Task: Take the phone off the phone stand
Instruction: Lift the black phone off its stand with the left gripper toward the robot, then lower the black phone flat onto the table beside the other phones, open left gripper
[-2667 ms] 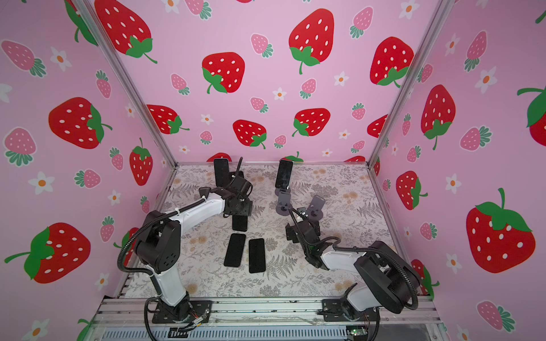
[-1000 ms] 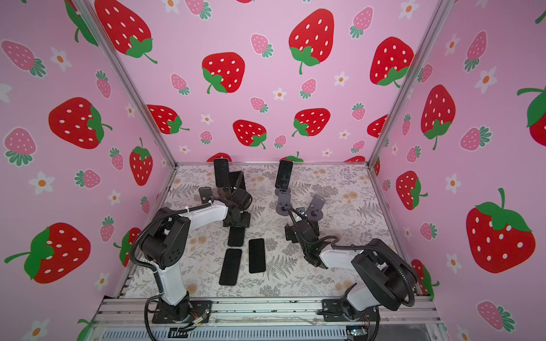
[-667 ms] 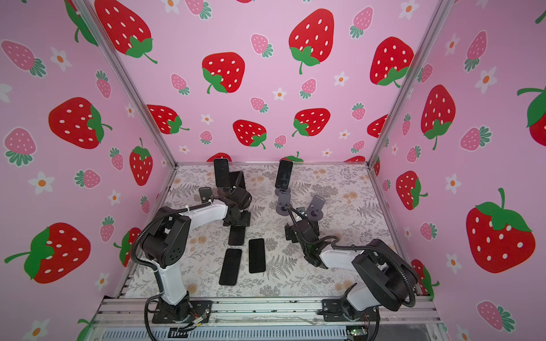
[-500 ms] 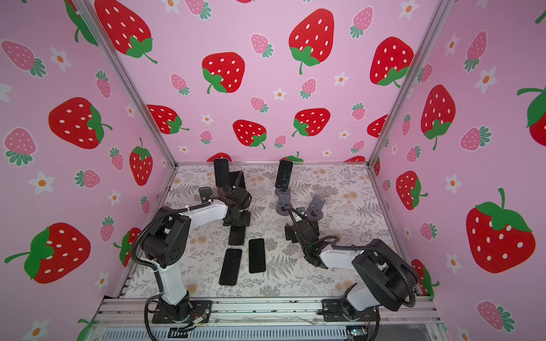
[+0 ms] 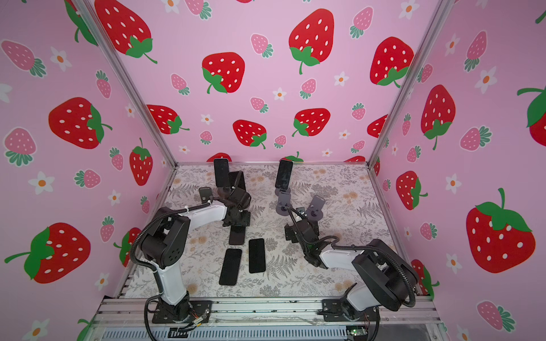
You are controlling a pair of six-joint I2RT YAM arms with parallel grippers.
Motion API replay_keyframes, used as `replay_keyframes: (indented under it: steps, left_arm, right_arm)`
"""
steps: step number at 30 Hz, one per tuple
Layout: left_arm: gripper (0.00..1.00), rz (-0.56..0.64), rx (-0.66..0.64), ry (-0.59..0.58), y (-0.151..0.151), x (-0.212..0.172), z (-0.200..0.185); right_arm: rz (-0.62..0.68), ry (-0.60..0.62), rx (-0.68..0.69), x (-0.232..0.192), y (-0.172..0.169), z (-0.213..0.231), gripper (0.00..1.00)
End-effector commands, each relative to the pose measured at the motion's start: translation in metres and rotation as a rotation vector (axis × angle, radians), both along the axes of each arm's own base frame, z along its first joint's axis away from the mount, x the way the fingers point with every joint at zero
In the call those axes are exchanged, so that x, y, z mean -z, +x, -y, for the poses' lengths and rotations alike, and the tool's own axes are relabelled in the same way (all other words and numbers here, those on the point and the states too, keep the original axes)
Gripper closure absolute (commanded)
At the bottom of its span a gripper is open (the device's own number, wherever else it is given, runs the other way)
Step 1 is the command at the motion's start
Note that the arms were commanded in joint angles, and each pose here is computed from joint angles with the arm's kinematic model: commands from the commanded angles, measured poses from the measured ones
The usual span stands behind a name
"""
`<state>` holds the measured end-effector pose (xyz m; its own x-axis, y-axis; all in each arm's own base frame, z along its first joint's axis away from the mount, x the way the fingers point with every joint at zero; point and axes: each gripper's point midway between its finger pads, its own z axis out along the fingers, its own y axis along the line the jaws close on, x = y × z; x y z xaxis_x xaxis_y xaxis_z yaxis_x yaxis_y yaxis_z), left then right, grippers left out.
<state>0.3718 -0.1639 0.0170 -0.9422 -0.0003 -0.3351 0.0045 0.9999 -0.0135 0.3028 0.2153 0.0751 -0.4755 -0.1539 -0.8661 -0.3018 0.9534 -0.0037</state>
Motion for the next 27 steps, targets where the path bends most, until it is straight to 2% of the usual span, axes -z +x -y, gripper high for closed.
replay_keyframes:
  steps: [1, 27]
  left_arm:
    - [0.28, -0.101, -0.019, 0.040, -0.023, 0.033, -0.015]
    - [0.25, -0.120, -0.017, 0.006, -0.034, 0.046, -0.015]
  right_arm:
    - [0.019, 0.026, 0.001, -0.009, 0.002, -0.002, 0.00]
    - [0.021, 0.046, -0.031, -0.011, -0.001, -0.006, 0.00]
